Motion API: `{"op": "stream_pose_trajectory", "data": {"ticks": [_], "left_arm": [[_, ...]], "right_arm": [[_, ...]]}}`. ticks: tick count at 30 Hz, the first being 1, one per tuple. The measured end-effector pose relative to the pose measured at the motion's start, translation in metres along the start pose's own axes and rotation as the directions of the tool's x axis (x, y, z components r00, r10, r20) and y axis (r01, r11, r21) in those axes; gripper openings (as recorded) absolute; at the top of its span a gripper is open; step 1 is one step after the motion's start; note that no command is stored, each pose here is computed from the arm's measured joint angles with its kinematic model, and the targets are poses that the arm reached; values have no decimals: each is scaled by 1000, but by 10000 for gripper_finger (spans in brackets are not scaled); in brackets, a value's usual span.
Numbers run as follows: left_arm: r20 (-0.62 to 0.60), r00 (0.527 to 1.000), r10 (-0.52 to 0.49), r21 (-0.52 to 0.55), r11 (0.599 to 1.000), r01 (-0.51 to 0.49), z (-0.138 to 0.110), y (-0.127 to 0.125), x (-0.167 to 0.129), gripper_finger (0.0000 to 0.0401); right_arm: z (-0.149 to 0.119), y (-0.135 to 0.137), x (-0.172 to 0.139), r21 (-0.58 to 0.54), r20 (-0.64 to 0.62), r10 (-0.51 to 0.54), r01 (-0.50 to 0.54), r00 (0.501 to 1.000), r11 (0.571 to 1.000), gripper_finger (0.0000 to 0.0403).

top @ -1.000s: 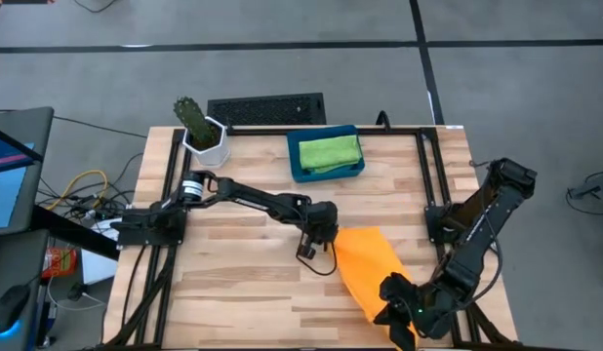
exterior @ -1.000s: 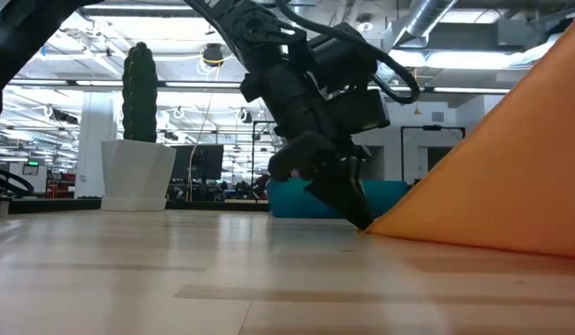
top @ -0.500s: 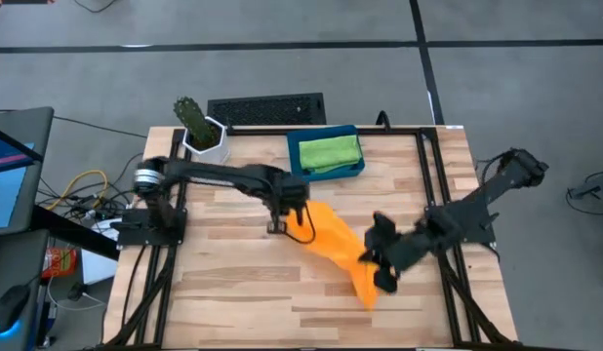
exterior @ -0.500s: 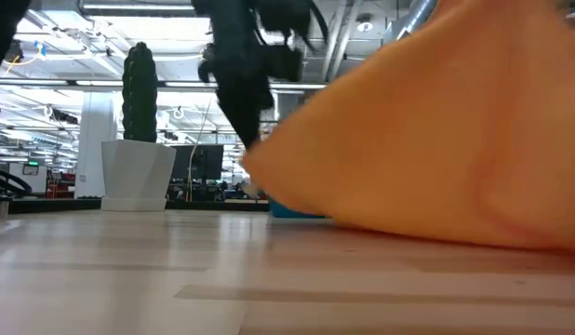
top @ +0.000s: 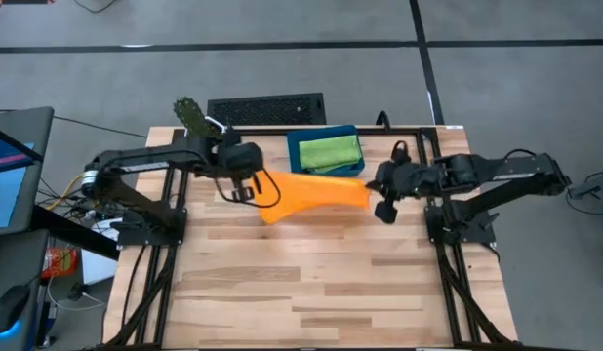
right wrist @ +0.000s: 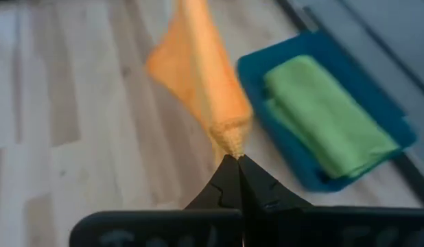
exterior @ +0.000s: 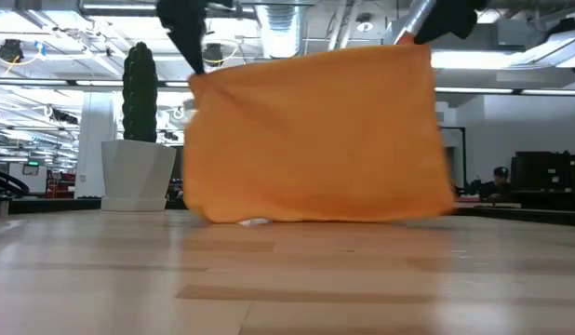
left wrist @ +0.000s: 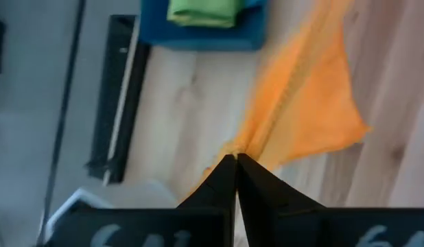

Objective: Fold microfiber towels
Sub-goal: Fold the orange microfiber cloth

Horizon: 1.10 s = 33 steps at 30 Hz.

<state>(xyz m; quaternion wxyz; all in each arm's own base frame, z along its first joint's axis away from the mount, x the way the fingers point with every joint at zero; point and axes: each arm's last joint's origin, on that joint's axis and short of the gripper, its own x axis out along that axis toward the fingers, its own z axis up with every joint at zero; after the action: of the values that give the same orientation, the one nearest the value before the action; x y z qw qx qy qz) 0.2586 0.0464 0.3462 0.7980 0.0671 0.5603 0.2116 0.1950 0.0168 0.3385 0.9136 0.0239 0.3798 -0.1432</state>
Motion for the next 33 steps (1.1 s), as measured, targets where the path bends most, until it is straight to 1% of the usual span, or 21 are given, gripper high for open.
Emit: {"op": "stream_pose_trajectory", "data": {"ticks": [2, 5, 8, 12, 14, 16, 18, 20, 23, 26, 30, 33], "left_arm": [[-7, 1000, 27, -8, 1000, -27, -8, 5, -9, 0], [-3, 998, 66, -48, 997, -66, -18, 9, -21, 0], [32, 999, 38, -106, 994, -34, -26, 9, -34, 0], [63, 998, -2, -147, 989, 12, -31, -7, -46, 0], [74, 997, -35, -148, 988, 45, -34, -23, -49, 0], [59, 993, -99, -138, 985, 106, -40, -43, -46, 0], [43, 984, -172, -137, 975, 176, -48, -68, -39, 0], [38, 974, -225, -156, 961, 228, -58, -94, -30, 0], [54, 952, -300, -209, 929, 305, -76, -129, -20, 0], [70, 922, -382, -283, 878, 385, -93, -157, -11, 0], [94, 893, -440, -381, 813, 441, -112, -180, -1, 0], [95, 884, -458, -418, 787, 453, -122, -189, 4, 0]], "right_arm": [[3, -7, -4, 3, 23, -38, 38, 999, 999, 5], [8, -8, -11, 9, 58, -54, 54, 997, 999, 4], [6, 0, -13, -7, 55, -11, 12, 998, 1000, 4], [-8, 28, -6, -14, -24, 60, -60, 998, 998, 4], [-17, 46, -1, -20, -67, 93, -94, 993, 995, 4], [-27, 65, 4, -23, -105, 124, -127, 987, 992, 4], [-39, 86, 10, -20, -147, 151, -155, 978, 988, 4], [-50, 111, 14, -14, -162, 209, -214, 964, 977, 4], [-64, 146, 17, -18, -164, 293, -300, 942, 954, 4], [-74, 177, 24, 5, -149, 355, -358, 923, 934, 6], [-90, 209, 41, 21, -154, 394, -396, 906, 918, 6], [-101, 222, 57, 38, -194, 390, -391, 900, 920, 5]]}}
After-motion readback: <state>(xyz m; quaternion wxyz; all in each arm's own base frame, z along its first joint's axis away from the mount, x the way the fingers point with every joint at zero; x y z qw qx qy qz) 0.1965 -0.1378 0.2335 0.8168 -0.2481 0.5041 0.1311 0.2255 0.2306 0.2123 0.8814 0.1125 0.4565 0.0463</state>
